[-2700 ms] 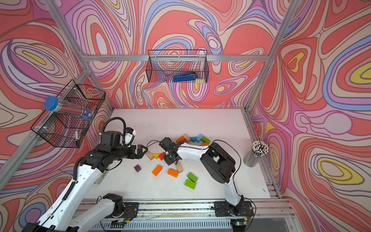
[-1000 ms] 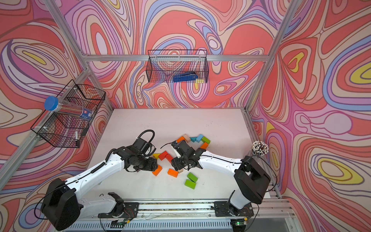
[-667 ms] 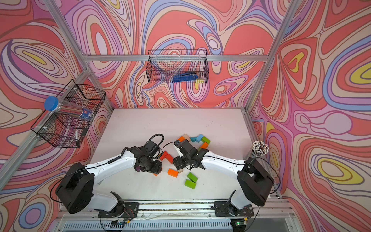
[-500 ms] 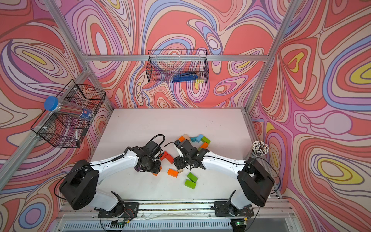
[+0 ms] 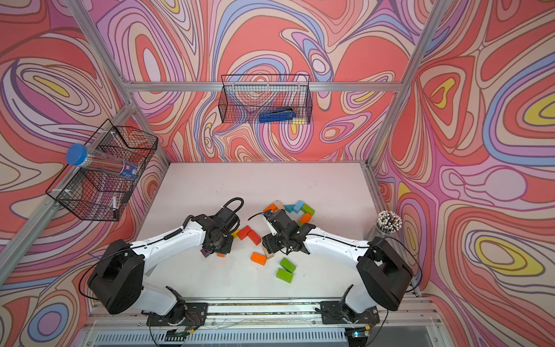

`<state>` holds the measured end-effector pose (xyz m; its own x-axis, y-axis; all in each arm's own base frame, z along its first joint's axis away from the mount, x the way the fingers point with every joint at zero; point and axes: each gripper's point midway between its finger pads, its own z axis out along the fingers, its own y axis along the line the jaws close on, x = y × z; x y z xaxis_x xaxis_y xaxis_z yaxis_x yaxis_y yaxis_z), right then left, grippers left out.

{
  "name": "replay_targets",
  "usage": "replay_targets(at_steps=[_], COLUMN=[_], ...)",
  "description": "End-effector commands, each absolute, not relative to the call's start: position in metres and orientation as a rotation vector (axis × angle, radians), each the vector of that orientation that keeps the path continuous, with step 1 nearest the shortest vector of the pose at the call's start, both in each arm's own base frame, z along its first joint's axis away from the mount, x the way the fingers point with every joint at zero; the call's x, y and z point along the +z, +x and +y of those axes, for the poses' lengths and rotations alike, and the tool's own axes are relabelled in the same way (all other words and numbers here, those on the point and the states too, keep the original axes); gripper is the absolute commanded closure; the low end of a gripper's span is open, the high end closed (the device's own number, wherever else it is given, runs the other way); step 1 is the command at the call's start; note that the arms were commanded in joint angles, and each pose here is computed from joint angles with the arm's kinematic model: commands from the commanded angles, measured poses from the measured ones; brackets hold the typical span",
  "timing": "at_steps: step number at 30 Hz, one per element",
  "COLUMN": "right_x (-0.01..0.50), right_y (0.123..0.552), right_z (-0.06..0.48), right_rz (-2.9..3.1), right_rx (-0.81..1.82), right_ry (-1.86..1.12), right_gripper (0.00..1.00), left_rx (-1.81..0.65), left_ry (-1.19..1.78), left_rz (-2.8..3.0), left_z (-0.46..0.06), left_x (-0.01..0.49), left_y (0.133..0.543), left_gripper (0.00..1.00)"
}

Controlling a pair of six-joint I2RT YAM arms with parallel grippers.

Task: Assemble a heart with building blocks
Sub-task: Assemble the building block at the center of the board.

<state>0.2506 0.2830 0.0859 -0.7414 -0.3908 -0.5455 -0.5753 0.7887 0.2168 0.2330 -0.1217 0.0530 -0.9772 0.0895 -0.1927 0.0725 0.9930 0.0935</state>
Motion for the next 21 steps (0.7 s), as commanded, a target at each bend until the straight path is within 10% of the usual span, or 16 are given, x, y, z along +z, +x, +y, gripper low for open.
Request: replay_targets(at_steps=[1, 21], right_x=[0.092, 0.089], right_y=[0.253, 0.253], right_z=[0.282, 0.275], right_rz=[2.468, 2.475], right_rx=[0.527, 0.495], right_ry=[-0.709, -0.704], right_gripper=[0.33, 0.33], left_rx=[0.226, 0.188], left_ry=[0.011, -0.149], left_rz=[2.949, 3.0], left_z=[-0.098, -0.084], left_x=[0.064, 0.037], left_y=[0.224, 0.259], left_gripper=[0.77, 0.71])
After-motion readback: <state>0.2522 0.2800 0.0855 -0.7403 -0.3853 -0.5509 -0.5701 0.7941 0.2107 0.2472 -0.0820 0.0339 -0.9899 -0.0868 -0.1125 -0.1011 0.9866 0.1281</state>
